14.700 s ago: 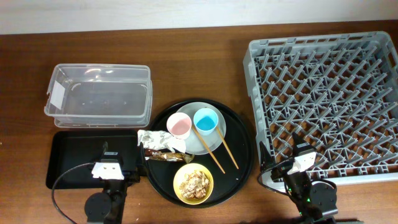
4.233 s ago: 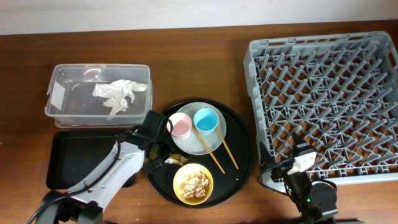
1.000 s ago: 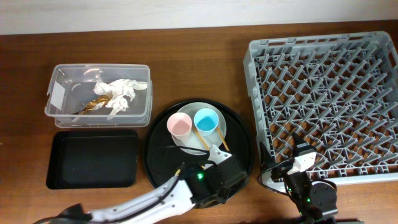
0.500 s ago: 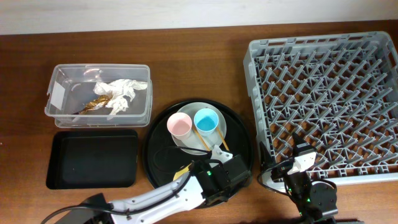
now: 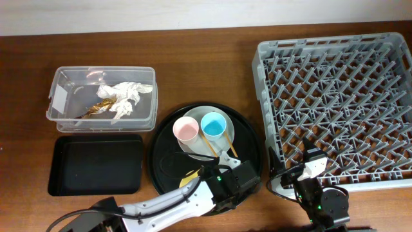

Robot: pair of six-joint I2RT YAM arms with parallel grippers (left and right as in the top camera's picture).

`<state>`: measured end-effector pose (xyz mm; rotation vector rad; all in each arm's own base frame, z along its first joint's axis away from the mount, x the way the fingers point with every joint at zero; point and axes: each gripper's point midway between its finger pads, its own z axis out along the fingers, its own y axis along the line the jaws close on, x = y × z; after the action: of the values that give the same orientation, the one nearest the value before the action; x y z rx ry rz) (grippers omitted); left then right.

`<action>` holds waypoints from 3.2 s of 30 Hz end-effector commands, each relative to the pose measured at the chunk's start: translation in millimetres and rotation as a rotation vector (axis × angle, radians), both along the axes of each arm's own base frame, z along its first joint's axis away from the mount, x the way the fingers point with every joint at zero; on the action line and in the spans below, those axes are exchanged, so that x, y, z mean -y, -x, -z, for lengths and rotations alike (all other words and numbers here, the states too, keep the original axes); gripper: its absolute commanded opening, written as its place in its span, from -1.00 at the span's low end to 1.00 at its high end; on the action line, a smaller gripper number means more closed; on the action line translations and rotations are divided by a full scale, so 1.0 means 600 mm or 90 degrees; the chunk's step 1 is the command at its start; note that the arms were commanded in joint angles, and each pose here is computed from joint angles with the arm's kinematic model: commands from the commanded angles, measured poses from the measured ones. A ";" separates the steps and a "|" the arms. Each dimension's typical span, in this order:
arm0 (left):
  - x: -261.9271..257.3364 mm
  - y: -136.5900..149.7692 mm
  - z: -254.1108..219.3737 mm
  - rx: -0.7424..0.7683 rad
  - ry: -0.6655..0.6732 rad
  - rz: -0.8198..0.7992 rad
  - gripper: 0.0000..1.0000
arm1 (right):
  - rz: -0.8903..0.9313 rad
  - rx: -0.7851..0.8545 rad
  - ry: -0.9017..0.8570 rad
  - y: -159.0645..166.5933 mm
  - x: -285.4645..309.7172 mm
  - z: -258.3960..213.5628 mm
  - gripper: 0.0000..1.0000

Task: Sort waste into correct bins and load items into the dishwasher rack
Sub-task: 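Grasp the yellow bowl of peanut shells with the left gripper, then tip the yellow bowl over the black tray to dump the shells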

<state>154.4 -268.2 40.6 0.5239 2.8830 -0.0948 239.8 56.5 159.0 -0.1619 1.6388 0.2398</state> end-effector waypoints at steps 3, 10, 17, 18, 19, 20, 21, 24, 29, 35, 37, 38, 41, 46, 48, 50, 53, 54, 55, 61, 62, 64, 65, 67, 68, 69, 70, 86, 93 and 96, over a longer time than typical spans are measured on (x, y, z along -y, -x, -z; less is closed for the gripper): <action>0.003 0.001 0.009 -0.009 -0.006 -0.003 -0.69 | 0.001 -0.003 -0.005 0.000 0.001 0.003 0.98; -0.006 -0.009 0.016 -0.042 0.001 -0.032 -0.92 | 0.001 -0.003 -0.005 0.000 0.001 0.003 0.97; -0.004 -0.015 0.004 -0.045 0.001 -0.037 -0.99 | 0.001 -0.003 -0.005 0.000 0.001 0.003 0.97; -0.003 -0.017 -0.001 -0.042 0.000 -0.038 -1.00 | 0.001 -0.003 -0.005 0.000 0.001 0.003 0.97; -0.003 -0.019 -0.007 -0.040 -0.004 -0.038 -0.99 | 0.001 -0.003 -0.005 0.000 0.001 0.003 0.97; -0.004 -0.021 -0.013 -0.036 -0.007 -0.040 -0.99 | 0.001 -0.003 -0.005 0.000 0.001 0.003 0.97; -0.006 -0.024 -0.020 -0.029 -0.013 -0.041 -1.00 | 0.001 -0.003 -0.005 0.000 0.001 0.003 0.97; -0.021 -0.038 -0.050 0.003 -0.043 -0.048 -1.00 | 0.000 -0.003 -0.005 0.000 0.001 0.003 0.97; -0.054 -0.050 -0.105 0.039 -0.100 -0.042 -1.00 | 0.001 -0.003 -0.005 0.000 0.001 0.003 0.97; -0.150 -0.091 -0.145 0.069 -0.196 -0.059 -1.00 | 0.001 -0.003 -0.005 0.000 0.001 0.003 0.97; -0.186 -0.110 -0.155 0.069 -0.202 -0.109 -1.00 | 0.001 -0.003 -0.005 0.000 0.001 0.003 0.97; -0.203 -0.119 -0.160 0.069 -0.202 -0.134 -1.00 | 0.001 -0.003 -0.005 0.000 0.001 0.003 0.97; -0.256 -0.145 -0.176 0.069 -0.191 -0.209 -1.00 | 0.001 -0.003 -0.005 0.000 0.001 0.003 0.97; -0.326 -0.168 -0.200 0.042 -0.114 -0.269 -1.00 | 0.001 -0.003 -0.005 0.000 0.001 0.003 0.97; -0.342 -0.179 -0.211 0.039 -0.058 -0.273 -1.00 | 0.001 -0.003 -0.005 0.000 0.001 0.003 0.97; -0.363 -0.191 -0.224 0.048 -0.007 -0.289 -1.00 | 0.001 -0.003 -0.005 0.000 0.001 0.003 0.97; -0.418 -0.208 -0.238 0.063 0.059 -0.331 -1.00 | 0.001 -0.003 -0.005 0.000 0.001 0.003 0.98; -0.428 -0.210 -0.238 0.060 0.086 -0.345 -1.00 | 0.001 -0.003 -0.005 0.000 0.001 0.003 0.97; -0.430 -0.212 -0.238 0.058 0.109 -0.347 -1.00 | 0.000 -0.003 -0.005 0.000 0.001 0.003 0.97; -0.460 -0.242 -0.235 0.089 0.313 -0.380 -1.00 | 0.001 -0.003 -0.005 0.000 0.001 0.003 0.97; -0.469 -0.246 -0.230 0.099 0.356 -0.394 -1.00 | 0.001 -0.003 -0.005 0.000 0.001 0.003 0.97; -0.480 -0.249 -0.226 0.112 0.407 -0.406 -1.00 | 0.001 -0.003 -0.005 0.000 0.001 0.003 0.97; -0.486 -0.249 -0.224 0.121 0.431 -0.409 -1.00 | 0.001 -0.003 -0.005 0.000 0.001 0.003 0.97; -0.503 -0.246 -0.222 0.145 0.478 -0.412 -1.00 | 0.001 -0.003 -0.005 0.000 0.001 0.003 0.97; -0.513 -0.244 -0.220 0.155 0.494 -0.418 -1.00 | 0.001 -0.003 -0.005 0.000 0.001 0.003 0.98; -0.521 -0.242 -0.221 0.168 0.514 -0.422 -1.00 | 0.001 -0.003 -0.005 0.000 0.001 0.003 0.97; -0.531 -0.239 -0.221 0.186 0.538 -0.425 -1.00 | 0.001 -0.003 -0.005 0.000 0.001 0.003 0.98; -0.634 -0.189 -0.237 0.384 0.724 -0.475 -1.00 | 0.001 -0.003 -0.005 0.000 0.001 0.003 0.97; -0.636 -0.188 -0.245 0.398 0.734 -0.463 -1.00 | 0.001 -0.003 -0.005 0.000 0.001 0.003 0.97; -0.636 -0.188 -0.245 0.397 0.735 -0.464 -1.00 | 0.001 -0.003 -0.005 0.000 0.001 0.003 0.97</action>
<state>268.8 117.0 178.5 -0.6436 1.8237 -1.0982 239.8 56.5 159.0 -0.1619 1.6388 0.2398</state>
